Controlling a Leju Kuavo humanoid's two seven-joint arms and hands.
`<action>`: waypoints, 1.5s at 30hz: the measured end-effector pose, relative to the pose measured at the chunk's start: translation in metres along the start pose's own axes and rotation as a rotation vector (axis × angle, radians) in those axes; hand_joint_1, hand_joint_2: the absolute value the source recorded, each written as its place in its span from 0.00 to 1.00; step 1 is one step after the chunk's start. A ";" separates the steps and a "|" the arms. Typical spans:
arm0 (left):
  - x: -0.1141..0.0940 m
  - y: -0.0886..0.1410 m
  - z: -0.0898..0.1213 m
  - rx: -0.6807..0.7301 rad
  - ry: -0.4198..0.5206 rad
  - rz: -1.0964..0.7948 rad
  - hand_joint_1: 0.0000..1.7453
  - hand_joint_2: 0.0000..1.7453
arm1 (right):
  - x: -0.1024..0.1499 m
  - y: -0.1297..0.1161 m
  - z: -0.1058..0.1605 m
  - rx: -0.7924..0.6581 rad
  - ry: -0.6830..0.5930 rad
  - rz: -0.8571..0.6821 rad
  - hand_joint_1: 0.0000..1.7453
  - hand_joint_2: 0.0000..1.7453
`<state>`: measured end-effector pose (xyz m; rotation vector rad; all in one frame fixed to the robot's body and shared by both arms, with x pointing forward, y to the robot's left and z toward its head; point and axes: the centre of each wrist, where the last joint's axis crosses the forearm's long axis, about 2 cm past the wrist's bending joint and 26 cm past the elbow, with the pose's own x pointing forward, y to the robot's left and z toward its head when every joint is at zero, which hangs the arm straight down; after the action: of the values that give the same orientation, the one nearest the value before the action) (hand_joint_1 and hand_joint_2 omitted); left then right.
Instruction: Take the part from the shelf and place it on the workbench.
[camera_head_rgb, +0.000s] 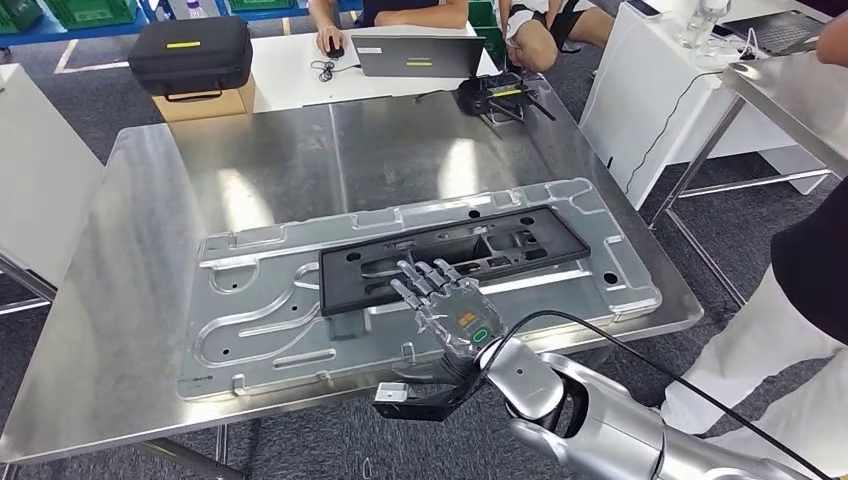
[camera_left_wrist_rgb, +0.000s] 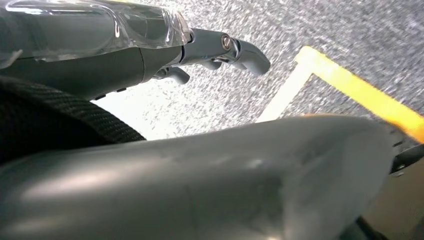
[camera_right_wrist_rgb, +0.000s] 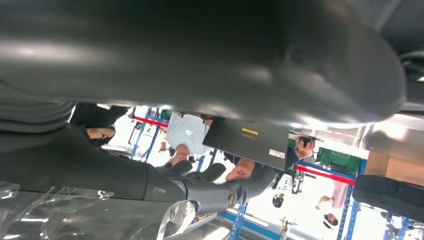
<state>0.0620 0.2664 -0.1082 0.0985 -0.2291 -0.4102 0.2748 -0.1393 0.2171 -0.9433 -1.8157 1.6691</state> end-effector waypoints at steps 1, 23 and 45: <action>0.000 0.000 0.000 0.000 0.000 0.000 0.00 0.00 | 0.000 0.000 0.000 0.001 0.001 0.000 0.00 0.00; 0.002 0.002 0.000 0.010 -0.027 -0.029 0.00 0.00 | -0.021 -0.002 0.009 -0.035 0.128 -0.020 0.00 0.00; 0.002 -0.006 0.001 0.017 0.016 0.037 0.00 0.00 | 0.026 0.173 0.128 0.387 0.581 -1.024 0.00 0.00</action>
<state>0.0617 0.2601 -0.1078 0.1144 -0.2188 -0.3705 0.1891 -0.2000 0.0276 -0.1841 -1.1621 0.8914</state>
